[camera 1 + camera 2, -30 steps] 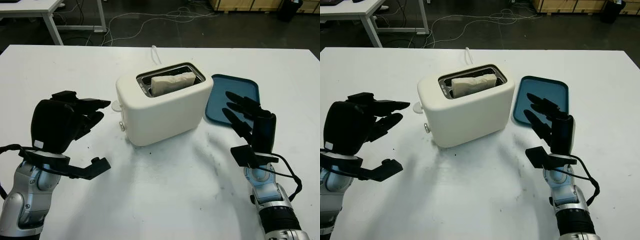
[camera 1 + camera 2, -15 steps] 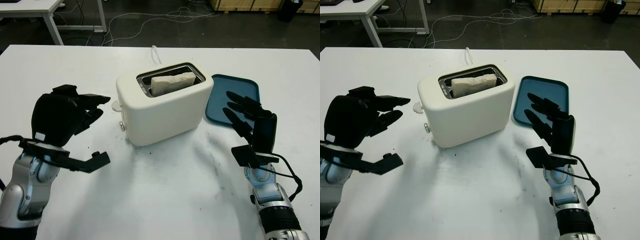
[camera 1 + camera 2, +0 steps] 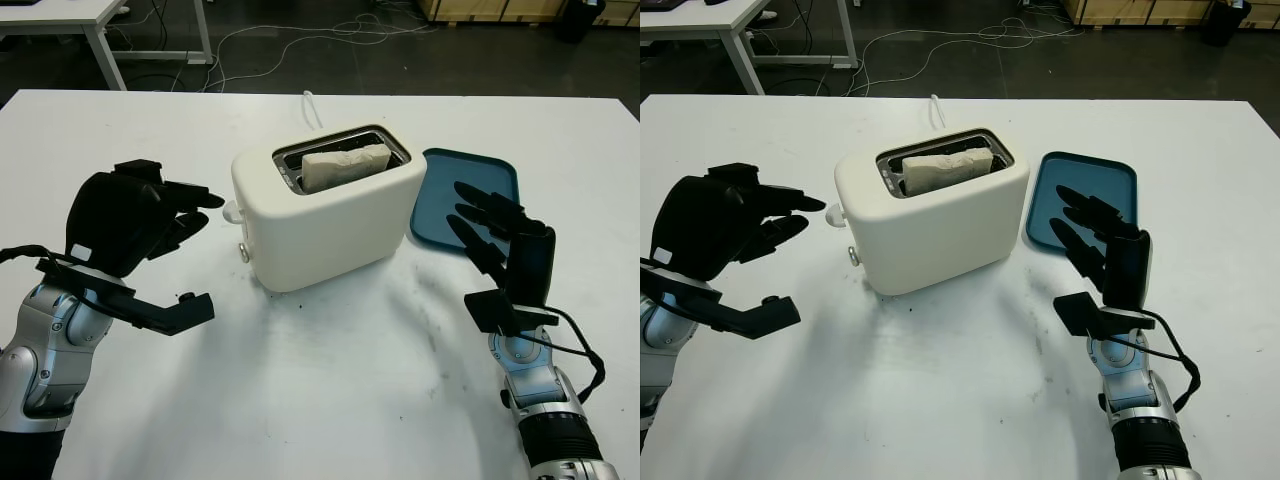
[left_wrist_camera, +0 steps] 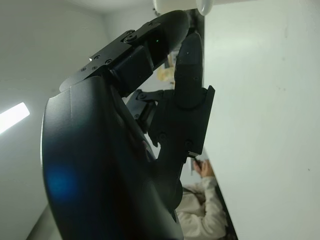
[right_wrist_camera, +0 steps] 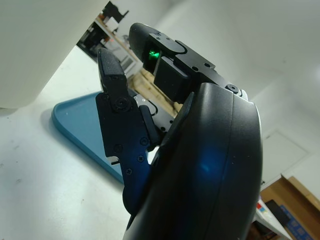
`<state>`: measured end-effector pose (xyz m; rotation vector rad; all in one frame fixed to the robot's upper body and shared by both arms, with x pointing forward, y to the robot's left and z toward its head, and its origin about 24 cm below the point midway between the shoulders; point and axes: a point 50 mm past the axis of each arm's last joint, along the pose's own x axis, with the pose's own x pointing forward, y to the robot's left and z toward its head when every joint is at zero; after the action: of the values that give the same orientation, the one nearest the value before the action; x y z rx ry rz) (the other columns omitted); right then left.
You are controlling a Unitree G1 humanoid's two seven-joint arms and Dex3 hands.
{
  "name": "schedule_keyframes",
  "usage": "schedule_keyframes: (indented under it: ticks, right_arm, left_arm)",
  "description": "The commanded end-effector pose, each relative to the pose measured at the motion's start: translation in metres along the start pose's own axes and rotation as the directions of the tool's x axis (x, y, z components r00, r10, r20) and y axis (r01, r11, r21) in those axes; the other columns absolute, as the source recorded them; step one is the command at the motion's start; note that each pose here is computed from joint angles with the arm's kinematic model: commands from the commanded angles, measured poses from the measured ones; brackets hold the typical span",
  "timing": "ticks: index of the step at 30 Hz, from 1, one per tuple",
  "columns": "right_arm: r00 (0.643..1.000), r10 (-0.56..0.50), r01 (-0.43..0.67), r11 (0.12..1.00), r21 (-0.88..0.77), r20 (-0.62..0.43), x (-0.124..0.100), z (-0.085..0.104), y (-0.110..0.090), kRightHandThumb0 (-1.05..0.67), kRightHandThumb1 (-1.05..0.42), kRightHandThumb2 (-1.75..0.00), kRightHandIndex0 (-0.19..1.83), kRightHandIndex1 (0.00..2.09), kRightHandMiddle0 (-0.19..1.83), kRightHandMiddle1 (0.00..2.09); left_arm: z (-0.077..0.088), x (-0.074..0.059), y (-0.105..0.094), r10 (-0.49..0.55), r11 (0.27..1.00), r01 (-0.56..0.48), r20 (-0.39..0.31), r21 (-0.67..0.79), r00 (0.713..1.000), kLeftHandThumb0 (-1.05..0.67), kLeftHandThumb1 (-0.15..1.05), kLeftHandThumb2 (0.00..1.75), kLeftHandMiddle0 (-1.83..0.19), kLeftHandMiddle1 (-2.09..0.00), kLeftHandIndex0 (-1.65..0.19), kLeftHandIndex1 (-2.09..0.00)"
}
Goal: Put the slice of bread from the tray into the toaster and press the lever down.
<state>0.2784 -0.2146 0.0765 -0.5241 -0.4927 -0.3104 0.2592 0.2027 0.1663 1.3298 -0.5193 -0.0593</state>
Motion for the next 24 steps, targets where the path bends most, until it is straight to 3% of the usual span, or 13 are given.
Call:
schedule_keyframes:
  ticks: [1, 7, 24]
  right_arm:
    - [1.0, -0.006, 0.006, 1.0, 0.01, 0.014, 0.001, 0.003, -0.001, -0.29, -0.92, -0.02, 1.14, 0.01, 0.97, 0.0]
    - [1.0, -0.012, 0.012, 1.0, 0.009, 0.024, 0.0012, 0.0024, -0.002, -0.29, -0.92, -0.02, 1.14, 0.01, 0.98, 0.0]
    - [1.0, -0.009, 0.009, 1.0, 0.008, 0.02, 0.0008, 0.0021, -0.0014, -0.3, -0.92, -0.02, 1.15, 0.01, 0.98, 0.0]
  left_arm:
    - [0.0002, 0.0038, 0.0018, -0.025, 1.0, 0.025, 0.022, 0.001, 0.999, -0.33, 0.92, 0.24, -0.68, -1.49, -0.96, -0.18]
    - [-0.001, 0.0053, 0.0023, -0.053, 0.999, 0.052, 0.051, 0.015, 0.997, -0.33, 0.92, 0.21, -0.68, -1.63, -0.94, -0.11]
    - [-0.001, 0.0079, 0.0004, -0.047, 0.999, 0.047, 0.081, 0.007, 0.996, -0.3, 0.92, 0.19, -0.64, -1.73, -0.96, -0.07]
